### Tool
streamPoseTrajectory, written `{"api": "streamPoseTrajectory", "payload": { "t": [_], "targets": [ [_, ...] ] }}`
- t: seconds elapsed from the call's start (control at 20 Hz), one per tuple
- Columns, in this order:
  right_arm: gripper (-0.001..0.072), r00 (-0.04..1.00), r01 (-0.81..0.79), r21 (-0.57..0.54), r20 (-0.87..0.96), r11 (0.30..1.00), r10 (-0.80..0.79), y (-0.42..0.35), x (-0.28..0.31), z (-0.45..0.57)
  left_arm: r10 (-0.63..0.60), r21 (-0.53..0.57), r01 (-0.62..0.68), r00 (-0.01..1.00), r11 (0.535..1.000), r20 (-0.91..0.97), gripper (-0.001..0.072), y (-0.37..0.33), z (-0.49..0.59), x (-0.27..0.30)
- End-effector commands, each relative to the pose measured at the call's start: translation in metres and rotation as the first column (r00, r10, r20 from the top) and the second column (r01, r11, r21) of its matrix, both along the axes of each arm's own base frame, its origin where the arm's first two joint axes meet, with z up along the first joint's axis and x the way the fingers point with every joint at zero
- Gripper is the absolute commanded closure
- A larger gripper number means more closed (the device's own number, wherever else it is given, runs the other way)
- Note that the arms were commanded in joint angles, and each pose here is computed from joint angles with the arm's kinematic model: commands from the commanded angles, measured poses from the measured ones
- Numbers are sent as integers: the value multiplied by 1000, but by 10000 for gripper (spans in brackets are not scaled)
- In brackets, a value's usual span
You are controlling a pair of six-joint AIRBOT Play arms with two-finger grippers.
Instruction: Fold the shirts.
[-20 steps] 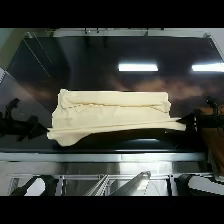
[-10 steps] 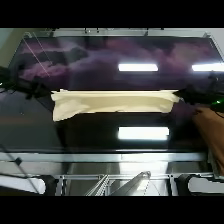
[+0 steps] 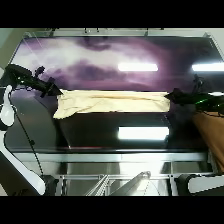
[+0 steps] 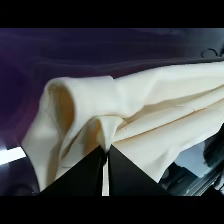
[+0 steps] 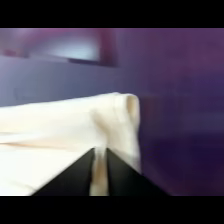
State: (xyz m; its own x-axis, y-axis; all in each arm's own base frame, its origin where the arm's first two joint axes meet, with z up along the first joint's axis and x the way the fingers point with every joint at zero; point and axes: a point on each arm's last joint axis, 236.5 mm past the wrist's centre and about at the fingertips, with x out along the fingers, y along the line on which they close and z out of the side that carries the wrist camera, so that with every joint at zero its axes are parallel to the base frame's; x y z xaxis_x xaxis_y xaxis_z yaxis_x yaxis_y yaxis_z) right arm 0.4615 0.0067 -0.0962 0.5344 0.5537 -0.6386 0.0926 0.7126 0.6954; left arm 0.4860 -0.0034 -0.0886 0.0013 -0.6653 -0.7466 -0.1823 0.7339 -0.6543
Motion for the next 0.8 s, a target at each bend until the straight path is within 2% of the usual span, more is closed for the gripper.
{"api": "streamPoseTrajectory", "payload": {
  "t": [0.0, 0.05, 0.1, 0.15, 0.2, 0.4, 0.5, 0.55, 0.75],
  "targets": [
    [319, 994, -99, 21, -51, 995, 100, 4, -22, 12, -63, -60, 62, 998, 996, -4, 312, -8, 27, -3],
    [318, 992, -109, -3, -71, 994, 108, -8, -28, 22, -60, -72, 61, 998, 996, 17, 78, -9, 42, -1],
    [299, 992, -81, -32, -97, 996, 77, -24, -30, 27, -42, -76, 45, 998, 996, 41, -8, -8, 55, 1],
    [155, 993, -14, -33, -120, 999, 10, -39, -29, 31, -25, -79, 30, 997, 996, 71, -9, -9, 67, 4],
    [107, 990, 22, -13, -137, 1000, -23, -44, -29, 31, 3, -72, 4, 995, 997, 95, -9, -7, 75, 6],
    [112, 980, 8, 118, -200, 993, 16, -3, -26, 13, 43, -55, -36, 989, 998, 138, 24, -13, 90, 6],
    [118, 979, 7, 201, -203, 980, 35, 29, -16, 12, -2, -62, 10, 993, 998, 119, 242, -27, 92, -2],
    [139, 976, -10, 226, -210, 974, 59, 47, -14, 9, -26, -65, 34, 993, 997, 111, 296, -35, 93, -6],
    [158, 951, -77, 255, -271, 964, 148, 101, -16, -6, -100, -57, 108, 987, 993, 128, 305, -79, 91, -5]
  ]
}}
